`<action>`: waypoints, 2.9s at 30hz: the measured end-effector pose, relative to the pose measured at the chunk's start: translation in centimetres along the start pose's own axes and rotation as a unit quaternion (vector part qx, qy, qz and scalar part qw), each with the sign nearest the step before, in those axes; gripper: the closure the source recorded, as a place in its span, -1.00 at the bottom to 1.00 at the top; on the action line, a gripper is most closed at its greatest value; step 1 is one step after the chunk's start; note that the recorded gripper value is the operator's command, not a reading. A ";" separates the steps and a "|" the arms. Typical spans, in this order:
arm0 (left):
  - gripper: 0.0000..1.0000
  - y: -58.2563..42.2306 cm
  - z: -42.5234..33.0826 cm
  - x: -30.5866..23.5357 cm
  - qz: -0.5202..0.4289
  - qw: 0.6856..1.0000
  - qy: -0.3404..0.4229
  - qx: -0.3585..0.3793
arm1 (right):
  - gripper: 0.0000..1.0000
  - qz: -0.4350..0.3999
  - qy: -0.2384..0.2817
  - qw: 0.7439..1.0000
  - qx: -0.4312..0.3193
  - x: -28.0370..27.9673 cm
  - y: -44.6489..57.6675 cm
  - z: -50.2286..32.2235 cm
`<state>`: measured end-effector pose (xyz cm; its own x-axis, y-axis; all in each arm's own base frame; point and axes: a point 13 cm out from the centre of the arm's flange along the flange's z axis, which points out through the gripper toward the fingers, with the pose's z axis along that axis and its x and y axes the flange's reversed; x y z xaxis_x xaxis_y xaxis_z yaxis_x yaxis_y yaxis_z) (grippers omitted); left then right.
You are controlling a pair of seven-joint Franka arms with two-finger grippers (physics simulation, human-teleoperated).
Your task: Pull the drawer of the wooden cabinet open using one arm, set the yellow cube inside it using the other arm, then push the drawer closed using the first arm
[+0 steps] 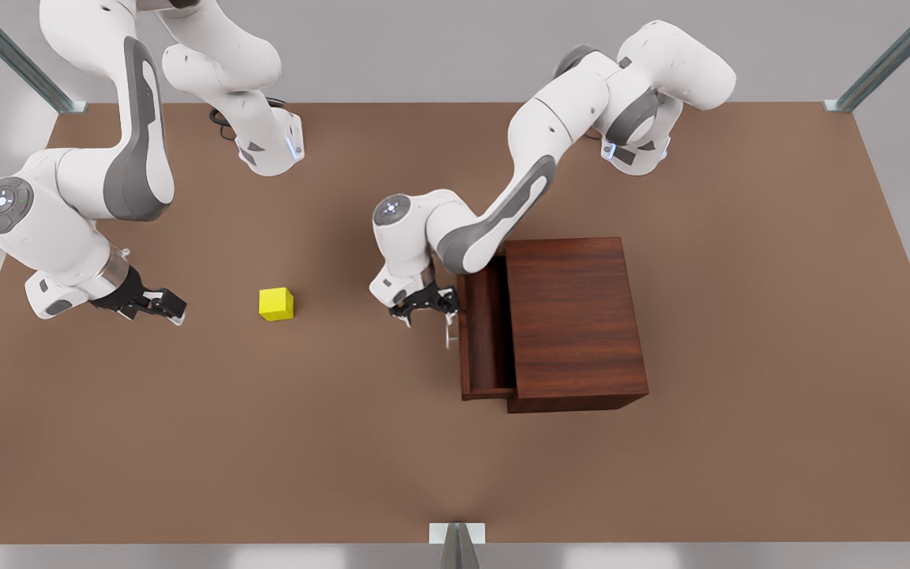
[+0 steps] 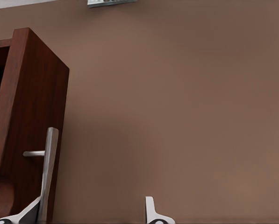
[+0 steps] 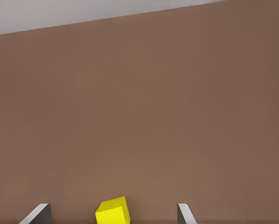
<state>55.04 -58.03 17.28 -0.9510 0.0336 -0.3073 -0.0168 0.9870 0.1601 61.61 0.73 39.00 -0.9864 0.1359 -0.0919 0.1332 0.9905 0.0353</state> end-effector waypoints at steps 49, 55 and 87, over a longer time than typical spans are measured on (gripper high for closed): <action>-1.00 53.5 -12.7 -8.5 -0.014 0.961 0.255 0.103 | -1.00 0.602 0.030 0.797 0.025 15.8 3.5 24.9; -1.00 53.7 -12.9 -8.7 0.003 0.962 0.251 0.107 | -1.00 0.625 0.026 0.780 0.025 16.1 3.9 26.9; -1.00 54.5 -12.0 -8.0 0.043 0.960 0.256 0.107 | -1.00 0.669 0.004 0.743 0.019 17.2 3.2 32.5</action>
<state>58.02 -6.35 39.68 -0.9738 0.0895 0.2090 0.0810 0.9955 -0.0490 48.21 6.94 5.21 0.0315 0.9995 0.0059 0.9976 -0.0318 0.0608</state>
